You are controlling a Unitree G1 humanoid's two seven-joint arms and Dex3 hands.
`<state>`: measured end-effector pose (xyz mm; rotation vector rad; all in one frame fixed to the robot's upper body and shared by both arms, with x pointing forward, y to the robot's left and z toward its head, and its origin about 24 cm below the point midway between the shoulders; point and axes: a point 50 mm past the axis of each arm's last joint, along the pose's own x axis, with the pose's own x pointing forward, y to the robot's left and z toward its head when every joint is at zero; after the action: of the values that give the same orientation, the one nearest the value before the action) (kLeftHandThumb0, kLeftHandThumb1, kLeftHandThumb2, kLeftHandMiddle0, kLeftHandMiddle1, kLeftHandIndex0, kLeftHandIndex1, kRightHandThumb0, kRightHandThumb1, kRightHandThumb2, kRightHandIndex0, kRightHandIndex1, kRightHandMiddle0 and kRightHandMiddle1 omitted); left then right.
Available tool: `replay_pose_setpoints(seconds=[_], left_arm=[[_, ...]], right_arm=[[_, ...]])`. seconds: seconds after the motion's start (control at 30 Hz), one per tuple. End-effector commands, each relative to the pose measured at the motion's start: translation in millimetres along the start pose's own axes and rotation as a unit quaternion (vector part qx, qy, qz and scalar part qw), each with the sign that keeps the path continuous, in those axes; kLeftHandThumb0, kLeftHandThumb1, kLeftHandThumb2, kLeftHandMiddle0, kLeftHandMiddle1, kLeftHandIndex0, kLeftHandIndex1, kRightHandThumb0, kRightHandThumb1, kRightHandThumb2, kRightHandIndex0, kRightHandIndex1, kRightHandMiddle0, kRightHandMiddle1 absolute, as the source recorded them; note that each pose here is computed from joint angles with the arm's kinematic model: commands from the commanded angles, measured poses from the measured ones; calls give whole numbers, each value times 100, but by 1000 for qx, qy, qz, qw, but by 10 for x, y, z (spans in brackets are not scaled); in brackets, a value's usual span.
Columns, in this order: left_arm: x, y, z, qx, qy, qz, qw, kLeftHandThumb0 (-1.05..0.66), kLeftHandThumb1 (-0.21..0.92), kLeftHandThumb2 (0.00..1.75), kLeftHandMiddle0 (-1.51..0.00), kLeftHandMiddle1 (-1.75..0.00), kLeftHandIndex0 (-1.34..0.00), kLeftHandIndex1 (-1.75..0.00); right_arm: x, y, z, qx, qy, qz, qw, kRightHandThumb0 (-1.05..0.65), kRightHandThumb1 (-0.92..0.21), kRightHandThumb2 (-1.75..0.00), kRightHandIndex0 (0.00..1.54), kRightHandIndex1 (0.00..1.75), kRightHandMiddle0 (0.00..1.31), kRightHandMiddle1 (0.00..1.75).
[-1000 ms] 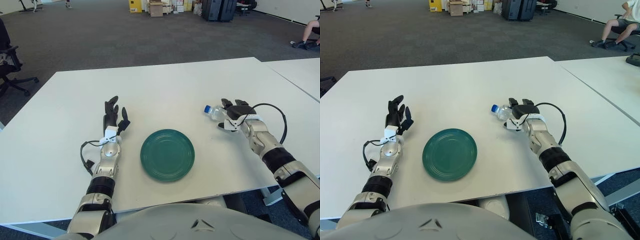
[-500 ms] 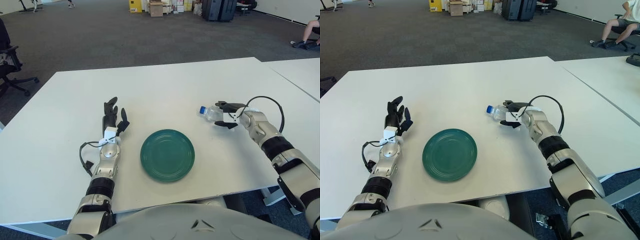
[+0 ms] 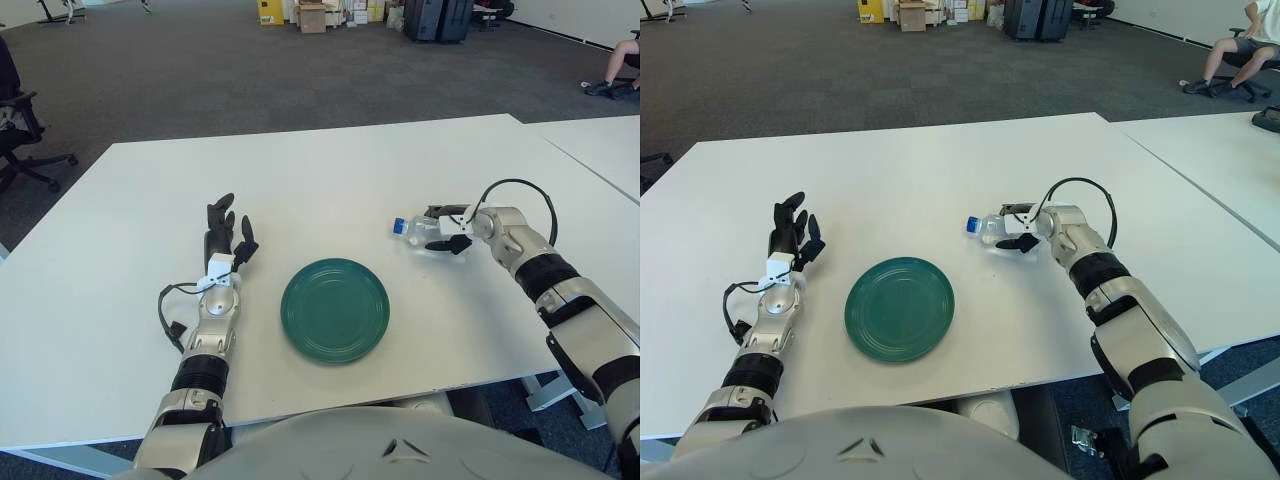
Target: Put the bottle into the plate.
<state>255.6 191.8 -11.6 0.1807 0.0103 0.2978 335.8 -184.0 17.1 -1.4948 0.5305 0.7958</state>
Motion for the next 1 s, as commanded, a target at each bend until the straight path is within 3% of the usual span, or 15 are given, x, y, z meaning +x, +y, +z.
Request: replay_pose_setpoints(seconds=[0.0,0.4,0.97], left_arm=[[25,15,37,4,-6,0,1000,-75,92,84,-39,-1,0,-80],[23,16,41,3,-5,1,1000,-74,92,85,-38,0,0,-78],[19,13,49,-1,-7,6,1000,-74,92,83,-38,0,0,-79]], right_arm=[[123,531,8,-4,15,101,995,-103,-92,-72,0,31,0,49],[137,589,-42,-21,-4,93,995,-102,-92,-68,9,28,0,63],[149,562,-71,-35,-8,90,995,-103,-92,-69,11,21,0,68]])
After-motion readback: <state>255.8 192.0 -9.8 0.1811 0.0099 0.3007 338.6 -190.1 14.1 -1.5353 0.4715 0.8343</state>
